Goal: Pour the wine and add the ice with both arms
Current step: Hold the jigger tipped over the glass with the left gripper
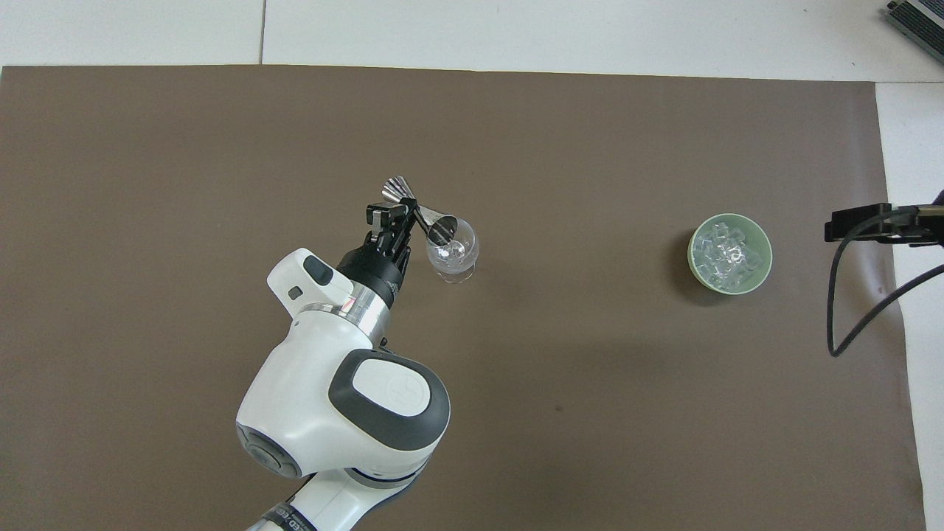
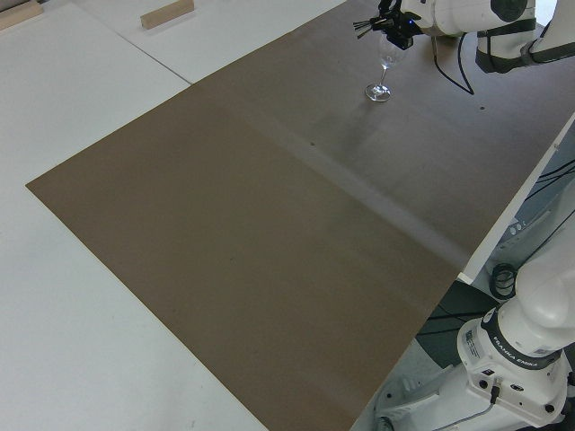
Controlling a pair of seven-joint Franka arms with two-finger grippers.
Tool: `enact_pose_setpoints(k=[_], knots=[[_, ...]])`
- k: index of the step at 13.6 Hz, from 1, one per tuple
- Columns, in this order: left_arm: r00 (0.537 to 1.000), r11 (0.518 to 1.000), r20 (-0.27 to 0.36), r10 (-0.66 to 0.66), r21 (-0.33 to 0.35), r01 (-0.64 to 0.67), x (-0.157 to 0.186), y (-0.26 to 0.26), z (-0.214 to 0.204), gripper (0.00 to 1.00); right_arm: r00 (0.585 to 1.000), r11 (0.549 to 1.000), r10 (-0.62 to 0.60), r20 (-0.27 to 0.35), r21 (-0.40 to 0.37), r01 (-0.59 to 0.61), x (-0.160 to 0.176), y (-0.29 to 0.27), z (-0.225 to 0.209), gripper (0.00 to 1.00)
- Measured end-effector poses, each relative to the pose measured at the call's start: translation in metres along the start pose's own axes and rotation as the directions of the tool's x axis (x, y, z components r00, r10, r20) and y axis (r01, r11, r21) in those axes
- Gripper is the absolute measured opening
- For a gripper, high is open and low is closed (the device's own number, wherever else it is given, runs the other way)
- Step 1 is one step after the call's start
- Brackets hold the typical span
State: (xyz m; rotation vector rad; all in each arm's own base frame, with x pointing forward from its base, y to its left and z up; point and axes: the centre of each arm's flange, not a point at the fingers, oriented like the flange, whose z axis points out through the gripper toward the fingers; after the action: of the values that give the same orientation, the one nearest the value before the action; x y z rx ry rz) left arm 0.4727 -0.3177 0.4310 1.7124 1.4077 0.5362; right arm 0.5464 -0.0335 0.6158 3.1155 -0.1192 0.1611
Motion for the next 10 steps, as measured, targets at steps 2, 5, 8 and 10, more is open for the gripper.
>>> enact_pose_setpoints(k=[2, 5, 8, 10], knots=[[1.0, 1.0, 0.0, 0.024, -0.002, -0.024, -0.0002, 0.0005, 0.0, 0.18, 1.0, 1.0, 0.0, 0.0, 0.0, 0.0, 0.0, 0.0, -0.0001, 1.0], [0.998, 0.998, 0.002, 0.065, -0.003, -0.065, -0.0009, 0.001, -0.0002, 0.18, 1.0, 1.0, 0.0, -0.001, 0.0, 0.0, 0.0, 0.0, -0.0001, 1.0], [0.993, 0.993, 0.002, 0.116, -0.005, -0.116, -0.0014, 0.0019, -0.0004, 0.18, 1.0, 1.0, 0.0, -0.002, 0.0, 0.0, 0.0002, 0.0, -0.0002, 1.0], [0.99, 0.99, 0.003, 0.144, -0.005, -0.144, -0.0016, 0.0021, -0.0005, 0.18, 1.0, 1.0, 0.0, -0.01, 0.0, 0.0, 0.001, 0.0, -0.0009, 1.0]])
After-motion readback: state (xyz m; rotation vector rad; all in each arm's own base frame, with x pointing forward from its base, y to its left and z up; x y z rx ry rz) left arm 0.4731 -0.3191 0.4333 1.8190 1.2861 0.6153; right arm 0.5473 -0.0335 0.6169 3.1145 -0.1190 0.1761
